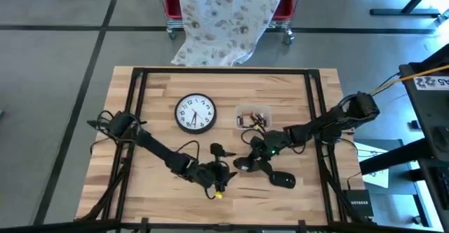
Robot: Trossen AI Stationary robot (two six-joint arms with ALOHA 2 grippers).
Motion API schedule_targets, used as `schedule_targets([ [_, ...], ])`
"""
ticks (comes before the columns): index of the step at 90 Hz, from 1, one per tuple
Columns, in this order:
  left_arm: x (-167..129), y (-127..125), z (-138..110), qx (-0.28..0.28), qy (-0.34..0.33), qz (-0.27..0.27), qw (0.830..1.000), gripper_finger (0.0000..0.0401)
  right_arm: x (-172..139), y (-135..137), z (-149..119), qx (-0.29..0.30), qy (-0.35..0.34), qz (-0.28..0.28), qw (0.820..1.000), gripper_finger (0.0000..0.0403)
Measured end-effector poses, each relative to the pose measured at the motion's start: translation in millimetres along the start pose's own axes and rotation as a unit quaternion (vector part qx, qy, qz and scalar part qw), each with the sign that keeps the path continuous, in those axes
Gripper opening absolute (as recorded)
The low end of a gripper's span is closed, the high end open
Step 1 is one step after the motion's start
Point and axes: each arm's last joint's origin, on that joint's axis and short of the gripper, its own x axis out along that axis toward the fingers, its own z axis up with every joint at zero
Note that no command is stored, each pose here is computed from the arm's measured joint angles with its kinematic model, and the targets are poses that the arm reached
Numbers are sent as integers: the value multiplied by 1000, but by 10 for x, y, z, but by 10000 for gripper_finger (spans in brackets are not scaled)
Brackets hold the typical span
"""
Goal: Insert battery
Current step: Prepare the right computer mouse for the battery insertion
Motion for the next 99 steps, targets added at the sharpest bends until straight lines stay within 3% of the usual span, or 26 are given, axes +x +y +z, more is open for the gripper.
schedule_targets([
  [15,73,-10,-2,-33,-8,-55,998,354,60,22,54,-13,1,7,1000,249],
  [29,121,5,-47,-69,3,-59,996,337,68,59,103,-20,-6,14,1000,249],
  [62,172,68,-64,-110,11,-49,993,183,74,69,133,-33,-18,2,999,249],
  [68,152,46,-59,-115,11,-50,992,175,75,72,133,-41,-18,2,999,249],
  [75,129,19,-54,-152,12,-52,987,173,73,64,141,-55,-25,-6,998,282],
  [81,113,-7,-67,-196,21,-63,978,137,57,66,150,-68,-33,-20,997,322],
  [87,102,-8,-91,-237,40,-68,968,134,26,75,158,-69,-37,-37,996,351],
  [99,121,38,-181,-304,95,-71,945,134,-121,97,165,-76,-46,-109,990,361],
])
